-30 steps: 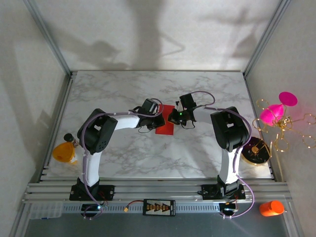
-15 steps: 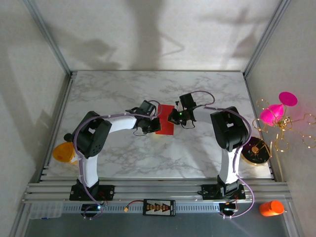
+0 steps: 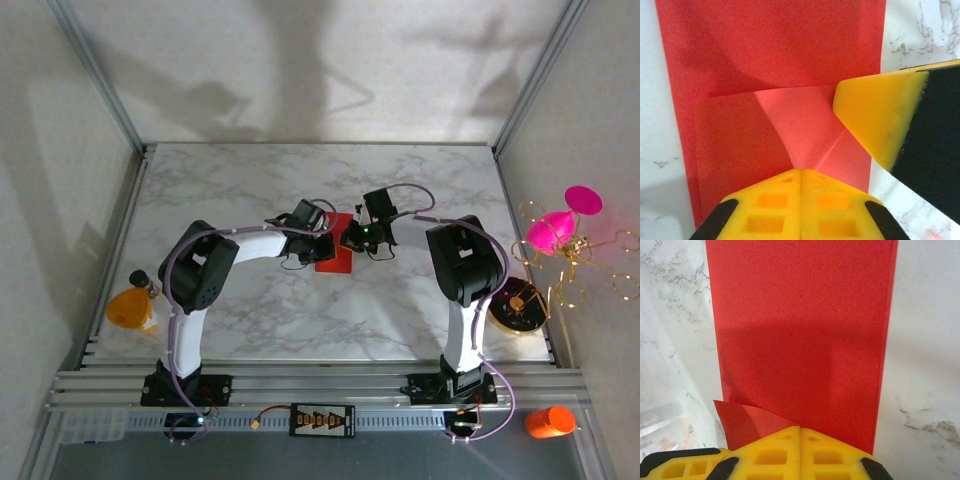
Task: Fold a paper plane with a square sheet of paper (pick it up from the middle)
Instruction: Fold the triangle a second time at the center of the table.
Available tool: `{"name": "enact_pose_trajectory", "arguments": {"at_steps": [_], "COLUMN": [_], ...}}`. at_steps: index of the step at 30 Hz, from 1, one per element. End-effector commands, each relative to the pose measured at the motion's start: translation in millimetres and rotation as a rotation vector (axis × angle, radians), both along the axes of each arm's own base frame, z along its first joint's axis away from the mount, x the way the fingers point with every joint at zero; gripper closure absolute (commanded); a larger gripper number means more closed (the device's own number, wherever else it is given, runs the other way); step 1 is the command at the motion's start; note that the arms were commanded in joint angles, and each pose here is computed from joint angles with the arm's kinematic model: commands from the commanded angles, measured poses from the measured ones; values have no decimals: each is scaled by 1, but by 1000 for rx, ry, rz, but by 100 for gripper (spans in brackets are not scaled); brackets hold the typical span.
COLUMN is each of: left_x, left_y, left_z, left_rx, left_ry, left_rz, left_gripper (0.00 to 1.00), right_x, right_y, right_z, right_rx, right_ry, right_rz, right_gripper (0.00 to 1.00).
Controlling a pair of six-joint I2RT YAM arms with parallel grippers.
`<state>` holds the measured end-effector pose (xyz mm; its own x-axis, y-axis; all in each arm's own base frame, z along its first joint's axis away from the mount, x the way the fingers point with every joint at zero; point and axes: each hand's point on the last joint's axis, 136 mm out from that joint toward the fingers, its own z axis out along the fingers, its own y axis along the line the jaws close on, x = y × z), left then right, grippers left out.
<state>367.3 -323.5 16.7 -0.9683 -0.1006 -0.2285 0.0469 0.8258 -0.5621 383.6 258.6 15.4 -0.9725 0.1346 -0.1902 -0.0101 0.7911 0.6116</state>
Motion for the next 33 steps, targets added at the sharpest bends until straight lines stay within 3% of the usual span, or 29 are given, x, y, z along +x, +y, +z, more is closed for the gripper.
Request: {"name": "enact_pose_trajectory", "arguments": {"at_steps": [1, 9, 14, 18, 25, 33], "left_x": [-43, -76, -45, -5, 39, 59], "left_y": [32, 55, 41, 27, 26, 24], "left_z": [-36, -28, 16, 49, 46, 23], "left_rx": [120, 178, 98, -5, -7, 22], "left_ry": [129, 163, 51, -71, -121, -99], "left_rz": [-24, -103, -61, 64, 215, 272], "left_gripper": [94, 95, 95, 94, 93, 95], "right_x": [-37, -34, -25, -6, 12, -5], "right_y": [-44, -43, -33, -9, 11, -15], "right_z": [-70, -67, -52, -11, 61, 49], "right_rx": [-236, -232, -180, -42, 133, 115], "right_ry": [176, 164, 122, 37, -93, -24], "right_rz": [-45, -43, -27, -2, -28, -202], "right_gripper": [99, 99, 98, 94, 76, 66]}}
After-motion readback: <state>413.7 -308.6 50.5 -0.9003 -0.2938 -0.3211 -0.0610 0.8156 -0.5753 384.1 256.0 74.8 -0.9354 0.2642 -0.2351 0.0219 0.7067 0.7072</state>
